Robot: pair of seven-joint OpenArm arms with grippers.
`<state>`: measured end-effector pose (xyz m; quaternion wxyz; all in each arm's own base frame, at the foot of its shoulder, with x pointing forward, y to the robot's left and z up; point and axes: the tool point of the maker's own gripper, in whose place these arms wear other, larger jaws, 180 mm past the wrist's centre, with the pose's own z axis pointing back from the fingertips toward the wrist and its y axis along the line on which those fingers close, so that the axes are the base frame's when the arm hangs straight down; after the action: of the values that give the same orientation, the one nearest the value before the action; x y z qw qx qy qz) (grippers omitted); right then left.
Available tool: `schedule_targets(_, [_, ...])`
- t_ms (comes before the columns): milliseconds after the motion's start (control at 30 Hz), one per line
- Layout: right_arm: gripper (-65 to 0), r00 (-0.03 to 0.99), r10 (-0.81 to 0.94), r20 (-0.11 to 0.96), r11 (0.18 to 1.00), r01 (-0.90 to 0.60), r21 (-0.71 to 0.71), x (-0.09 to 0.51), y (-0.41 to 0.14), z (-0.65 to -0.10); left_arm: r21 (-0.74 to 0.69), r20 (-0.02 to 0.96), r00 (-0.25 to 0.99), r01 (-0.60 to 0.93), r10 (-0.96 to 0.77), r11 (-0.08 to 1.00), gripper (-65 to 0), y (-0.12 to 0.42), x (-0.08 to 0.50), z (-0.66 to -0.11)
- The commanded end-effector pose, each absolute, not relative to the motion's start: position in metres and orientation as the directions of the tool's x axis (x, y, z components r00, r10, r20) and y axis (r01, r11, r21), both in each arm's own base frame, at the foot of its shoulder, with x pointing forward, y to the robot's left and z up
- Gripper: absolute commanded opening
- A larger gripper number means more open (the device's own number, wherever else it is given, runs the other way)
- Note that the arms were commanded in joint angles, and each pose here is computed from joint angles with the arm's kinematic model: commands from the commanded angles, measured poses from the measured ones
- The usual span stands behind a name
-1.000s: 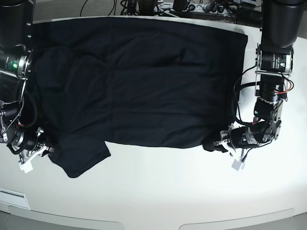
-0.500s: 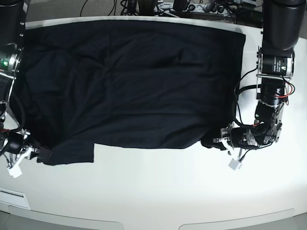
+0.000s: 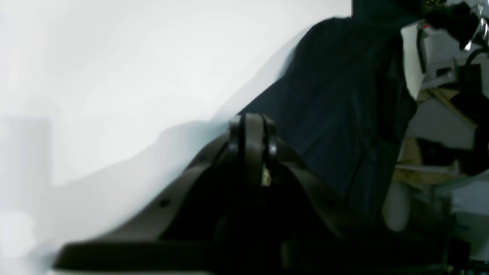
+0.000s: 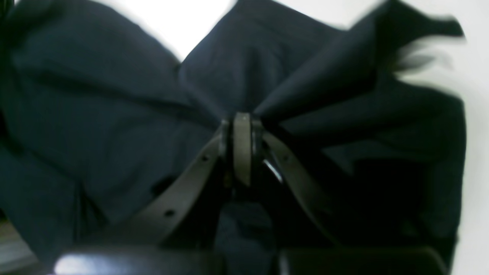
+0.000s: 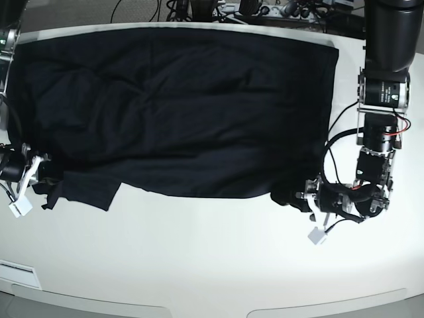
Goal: Fold the T-shirt properly
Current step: 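Lift the hem with both grippers and fold it over toward the collar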
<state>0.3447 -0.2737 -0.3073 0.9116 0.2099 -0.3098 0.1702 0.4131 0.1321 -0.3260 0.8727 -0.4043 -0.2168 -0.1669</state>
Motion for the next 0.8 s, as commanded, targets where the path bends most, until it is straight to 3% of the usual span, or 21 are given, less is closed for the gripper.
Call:
schedule_targets(0, [-65.0, 0.706, 0.205, 0.678, 0.858, -0.463, 0.223, 0.35, -0.283, -0.284, -0.593, 0.586, 0.804, 0.514, -0.106, 0.62, -65.0, 0.142, 0.43, -0.296])
schedule_targets(267, [-65.0, 0.685, 0.293, 0.667, 0.849, -0.507, 0.147, 0.338, -0.286, -0.275, -0.524, 0.621, 0.771, 0.54, -0.138, 0.659, -65.0, 0.172, 0.429, -0.278])
schedule_targets(400, [-65.0, 0.698, 0.303, 0.649, 0.849, -0.507, 0.148, 0.335, -0.288, -0.278, -0.599, 0.603, 0.788, 0.551, -0.124, 0.581, -65.0, 0.165, 0.417, -0.266])
schedule_targets(533, [-65.0, 0.698, 0.311, 0.645, 0.847, -0.511, 0.145, 0.334, -0.287, -0.277, -0.596, 0.612, 0.78, 0.561, -0.128, 0.574, -65.0, 0.164, 0.416, -0.264])
schedule_targets(767, [-65.0, 0.673, 0.364, 0.644, 0.815, -0.564, 0.129, 0.328, -0.278, -0.262, -0.468, 0.686, 0.674, 0.697, -0.275, 0.543, -65.0, 0.152, 0.389, -0.249])
